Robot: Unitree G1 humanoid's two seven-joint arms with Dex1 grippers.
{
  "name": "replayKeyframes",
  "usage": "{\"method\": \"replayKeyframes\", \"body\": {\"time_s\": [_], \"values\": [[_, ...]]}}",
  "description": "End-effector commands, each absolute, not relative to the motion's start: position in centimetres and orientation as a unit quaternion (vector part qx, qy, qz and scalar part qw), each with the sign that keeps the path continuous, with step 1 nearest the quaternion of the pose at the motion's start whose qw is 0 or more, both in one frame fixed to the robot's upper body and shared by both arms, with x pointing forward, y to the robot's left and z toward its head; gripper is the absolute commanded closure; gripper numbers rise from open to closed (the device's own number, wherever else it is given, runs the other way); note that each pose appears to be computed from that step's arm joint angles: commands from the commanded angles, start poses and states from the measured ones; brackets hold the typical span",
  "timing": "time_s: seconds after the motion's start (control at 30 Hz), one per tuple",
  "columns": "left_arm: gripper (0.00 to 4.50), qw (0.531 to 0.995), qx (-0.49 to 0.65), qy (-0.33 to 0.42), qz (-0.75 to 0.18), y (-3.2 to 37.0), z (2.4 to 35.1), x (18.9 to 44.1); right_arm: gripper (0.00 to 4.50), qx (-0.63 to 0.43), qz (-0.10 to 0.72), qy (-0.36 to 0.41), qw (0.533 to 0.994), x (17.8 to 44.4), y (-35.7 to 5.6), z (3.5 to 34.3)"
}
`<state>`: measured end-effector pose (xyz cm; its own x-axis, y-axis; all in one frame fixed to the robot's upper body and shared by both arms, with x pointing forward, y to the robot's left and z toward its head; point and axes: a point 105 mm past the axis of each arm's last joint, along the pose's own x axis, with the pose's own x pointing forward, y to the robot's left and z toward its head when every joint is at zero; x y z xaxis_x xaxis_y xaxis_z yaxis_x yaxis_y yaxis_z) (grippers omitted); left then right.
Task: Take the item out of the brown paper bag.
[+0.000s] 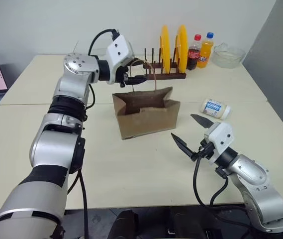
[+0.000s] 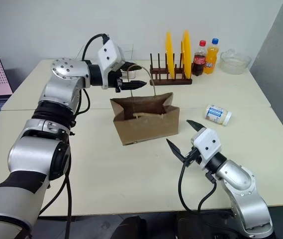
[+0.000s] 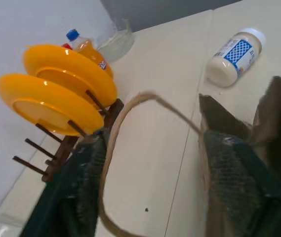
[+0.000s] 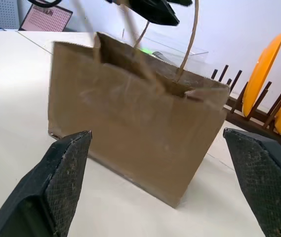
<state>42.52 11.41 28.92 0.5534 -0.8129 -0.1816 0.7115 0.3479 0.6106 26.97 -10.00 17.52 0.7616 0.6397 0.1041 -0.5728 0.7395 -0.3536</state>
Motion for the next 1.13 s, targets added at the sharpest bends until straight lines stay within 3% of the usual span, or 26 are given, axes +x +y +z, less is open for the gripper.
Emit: {"method": "replayKeyframes", "body": {"time_s": [0.03,0.17,0.33,0.5,0.57,0.73,0.9,1.13], "values": [[0.48,0.807,0.344,-0.124,-0.463,12.2,31.5,41.2,0.0,-0.158,0.316,-0.144,0.925,27.3,-10.5,18.8],[0.48,0.817,0.32,-0.12,-0.465,13.7,31.3,40.1,0.0,-0.156,0.309,-0.146,0.927,27.6,-11.1,18.6],[0.48,0.863,0.223,-0.112,-0.44,16.1,31.2,38.2,0.0,-0.148,0.303,-0.143,0.931,27.6,-11.5,18.1],[0.48,0.928,0.151,-0.133,-0.313,19.5,30.5,36.6,0.0,-0.138,0.277,-0.136,0.941,27.5,-12.0,17.4],[0.48,0.947,0.133,-0.154,-0.247,20.2,28.6,35.5,0.0,-0.122,0.286,-0.14,0.94,27.1,-11.6,17.3],[0.48,0.969,0.148,-0.112,-0.163,19.8,22.1,32.3,0.0,-0.115,0.29,-0.139,0.94,26.8,-11.9,17.0],[0.48,0.983,0.143,-0.048,-0.1,20.4,15.5,30.0,0.0,-0.101,0.219,-0.143,0.96,28.1,-14.2,15.9],[0.48,0.99,0.1,-0.029,-0.091,19.9,12.6,29.2,0.0,-0.107,0.219,-0.143,0.959,28.2,-14.5,15.8]]}}
